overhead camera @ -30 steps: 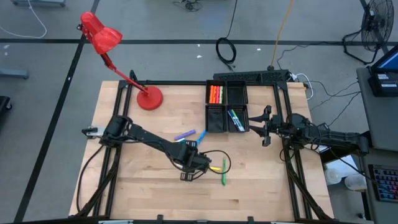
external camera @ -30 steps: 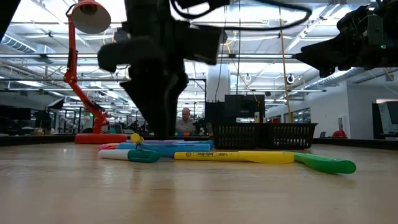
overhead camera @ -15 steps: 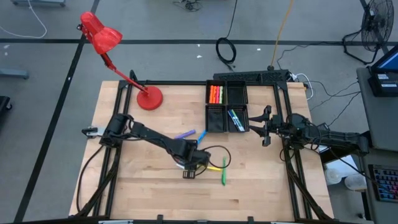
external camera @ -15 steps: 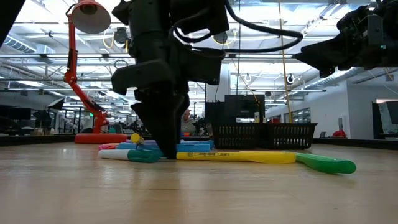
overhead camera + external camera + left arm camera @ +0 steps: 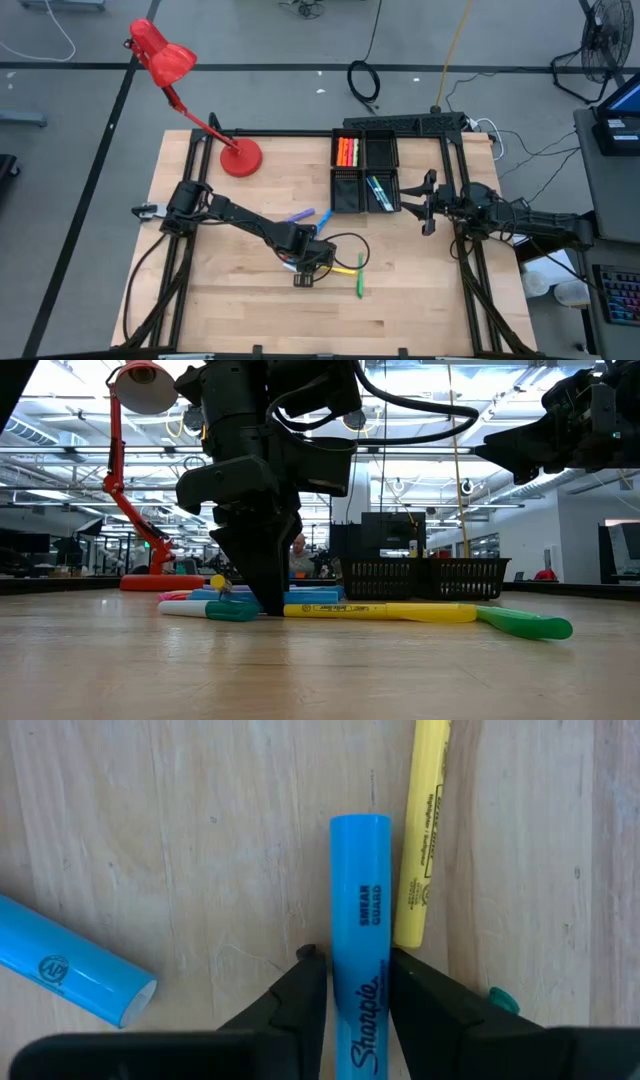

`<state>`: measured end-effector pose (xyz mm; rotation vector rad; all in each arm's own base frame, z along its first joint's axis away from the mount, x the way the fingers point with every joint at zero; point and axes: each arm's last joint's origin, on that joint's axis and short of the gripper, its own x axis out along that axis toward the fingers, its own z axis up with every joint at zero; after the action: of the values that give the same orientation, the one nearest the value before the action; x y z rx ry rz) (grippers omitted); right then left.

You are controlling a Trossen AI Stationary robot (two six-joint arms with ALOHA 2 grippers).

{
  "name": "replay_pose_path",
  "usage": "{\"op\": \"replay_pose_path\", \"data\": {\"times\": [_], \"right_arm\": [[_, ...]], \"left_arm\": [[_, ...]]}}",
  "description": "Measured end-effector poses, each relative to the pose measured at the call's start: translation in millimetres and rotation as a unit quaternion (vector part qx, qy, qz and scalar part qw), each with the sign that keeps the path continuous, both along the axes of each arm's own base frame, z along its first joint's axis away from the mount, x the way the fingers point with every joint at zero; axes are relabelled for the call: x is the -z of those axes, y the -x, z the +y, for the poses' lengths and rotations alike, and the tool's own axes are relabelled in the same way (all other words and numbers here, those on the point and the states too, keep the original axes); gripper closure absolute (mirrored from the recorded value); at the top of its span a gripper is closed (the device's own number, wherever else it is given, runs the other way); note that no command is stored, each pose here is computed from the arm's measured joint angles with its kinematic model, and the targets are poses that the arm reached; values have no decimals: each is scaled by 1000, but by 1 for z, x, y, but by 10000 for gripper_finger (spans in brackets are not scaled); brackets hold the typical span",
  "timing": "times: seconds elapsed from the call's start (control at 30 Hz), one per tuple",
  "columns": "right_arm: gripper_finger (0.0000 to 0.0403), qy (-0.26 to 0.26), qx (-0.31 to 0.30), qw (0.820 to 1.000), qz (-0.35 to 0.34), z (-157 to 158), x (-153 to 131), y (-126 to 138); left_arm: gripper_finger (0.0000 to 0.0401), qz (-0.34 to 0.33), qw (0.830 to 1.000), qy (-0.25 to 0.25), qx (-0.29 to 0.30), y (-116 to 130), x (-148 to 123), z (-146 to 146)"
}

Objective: Pick & Place Markers
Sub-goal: Put the blue highlighter pen into the top left black bin

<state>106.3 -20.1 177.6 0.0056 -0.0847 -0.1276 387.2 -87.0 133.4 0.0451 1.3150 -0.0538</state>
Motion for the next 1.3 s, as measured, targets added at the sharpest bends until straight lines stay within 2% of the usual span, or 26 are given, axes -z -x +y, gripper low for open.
{"op": "replay_pose_path", "data": {"times": [0.87,1.03,1.2,1.3], "right_arm": [[257,0,0,1000,0,0,0,0],[257,0,0,1000,0,0,0,0],[257,0,0,1000,0,0,0,0],[257,0,0,1000,0,0,0,0]], "left_arm": [[298,-4,1000,-4,5,-1,1,0],[312,-12,999,-9,29,-1,-2,0],[330,-30,999,-11,31,-2,-8,0],[328,-46,998,-25,24,-3,-12,3]]}}
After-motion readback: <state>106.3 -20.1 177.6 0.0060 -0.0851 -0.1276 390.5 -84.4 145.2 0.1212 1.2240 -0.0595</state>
